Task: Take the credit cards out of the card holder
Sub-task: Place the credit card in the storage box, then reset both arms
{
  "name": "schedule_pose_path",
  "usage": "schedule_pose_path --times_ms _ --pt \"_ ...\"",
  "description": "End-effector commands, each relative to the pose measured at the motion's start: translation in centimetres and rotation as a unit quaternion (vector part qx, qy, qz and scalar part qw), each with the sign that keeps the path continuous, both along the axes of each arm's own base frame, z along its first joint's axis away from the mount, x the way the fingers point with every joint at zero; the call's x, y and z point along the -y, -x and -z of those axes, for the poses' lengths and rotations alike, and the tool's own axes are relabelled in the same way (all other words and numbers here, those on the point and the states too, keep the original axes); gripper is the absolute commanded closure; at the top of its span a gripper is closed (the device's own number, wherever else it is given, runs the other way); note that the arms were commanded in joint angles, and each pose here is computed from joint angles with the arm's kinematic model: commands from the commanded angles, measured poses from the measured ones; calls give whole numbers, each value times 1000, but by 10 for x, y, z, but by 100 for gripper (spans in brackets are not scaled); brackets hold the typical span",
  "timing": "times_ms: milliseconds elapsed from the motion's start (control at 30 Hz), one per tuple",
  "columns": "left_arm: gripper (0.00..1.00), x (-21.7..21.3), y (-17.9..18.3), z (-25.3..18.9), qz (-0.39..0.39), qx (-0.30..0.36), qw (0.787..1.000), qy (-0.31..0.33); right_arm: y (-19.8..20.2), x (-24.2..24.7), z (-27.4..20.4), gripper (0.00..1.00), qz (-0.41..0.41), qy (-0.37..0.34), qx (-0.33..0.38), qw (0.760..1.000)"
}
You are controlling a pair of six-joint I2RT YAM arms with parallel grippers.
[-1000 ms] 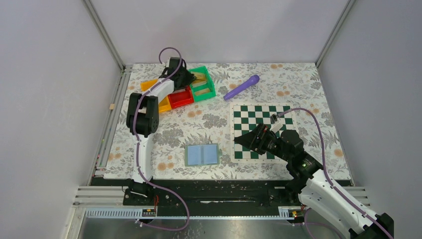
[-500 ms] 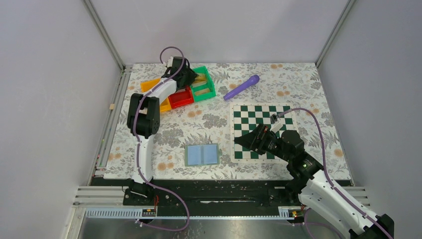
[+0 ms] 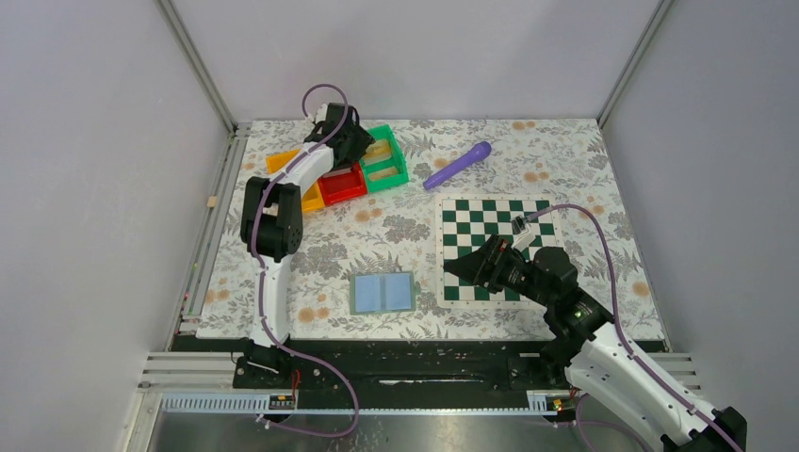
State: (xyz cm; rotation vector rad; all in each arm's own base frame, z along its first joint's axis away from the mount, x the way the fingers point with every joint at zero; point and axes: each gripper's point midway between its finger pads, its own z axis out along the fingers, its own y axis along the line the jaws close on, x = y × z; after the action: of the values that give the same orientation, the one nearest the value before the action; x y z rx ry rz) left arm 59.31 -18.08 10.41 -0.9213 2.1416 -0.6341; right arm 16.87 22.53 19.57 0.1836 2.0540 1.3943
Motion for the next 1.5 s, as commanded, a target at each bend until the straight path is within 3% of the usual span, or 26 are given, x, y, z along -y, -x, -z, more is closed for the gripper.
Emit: schedule_pose_path --times_ms 0,300,467,533,633,667,700,733,967,1133,1467 --pt "55 -17 -2 -27 -18 17 999 -28 -1 -2 -22 1 -8 -16 37 999" --pt "53 -12 0 -54 9 47 998 -28 -3 -3 -20 1 -11 1 37 999" --pt "49 -2 25 -106 71 86 994 -21 -2 8 8 1 -7 83 1 997" --pt "46 2 47 -136 99 112 989 -19 -2 18 11 1 -4 130 4 992" --pt "32 16 90 -160 154 137 979 -4 -6 38 13 1 7 205 25 978" --pt "22 19 105 -165 170 144 975 -7 -8 44 10 1 14 225 35 974" --pt "4 25 121 -170 189 151 970 -10 -11 51 6 1 23 244 42 969" --pt "2 31 141 -167 212 148 966 -16 -12 58 -1 1 34 260 49 964" --pt "1 65 270 -199 366 207 907 -25 -12 83 -53 1 82 270 107 953" --pt "1 66 339 -207 406 246 880 -13 0 85 -66 1 79 245 122 959" --pt "1 23 392 -160 375 258 889 -41 23 100 -80 1 115 182 149 965"
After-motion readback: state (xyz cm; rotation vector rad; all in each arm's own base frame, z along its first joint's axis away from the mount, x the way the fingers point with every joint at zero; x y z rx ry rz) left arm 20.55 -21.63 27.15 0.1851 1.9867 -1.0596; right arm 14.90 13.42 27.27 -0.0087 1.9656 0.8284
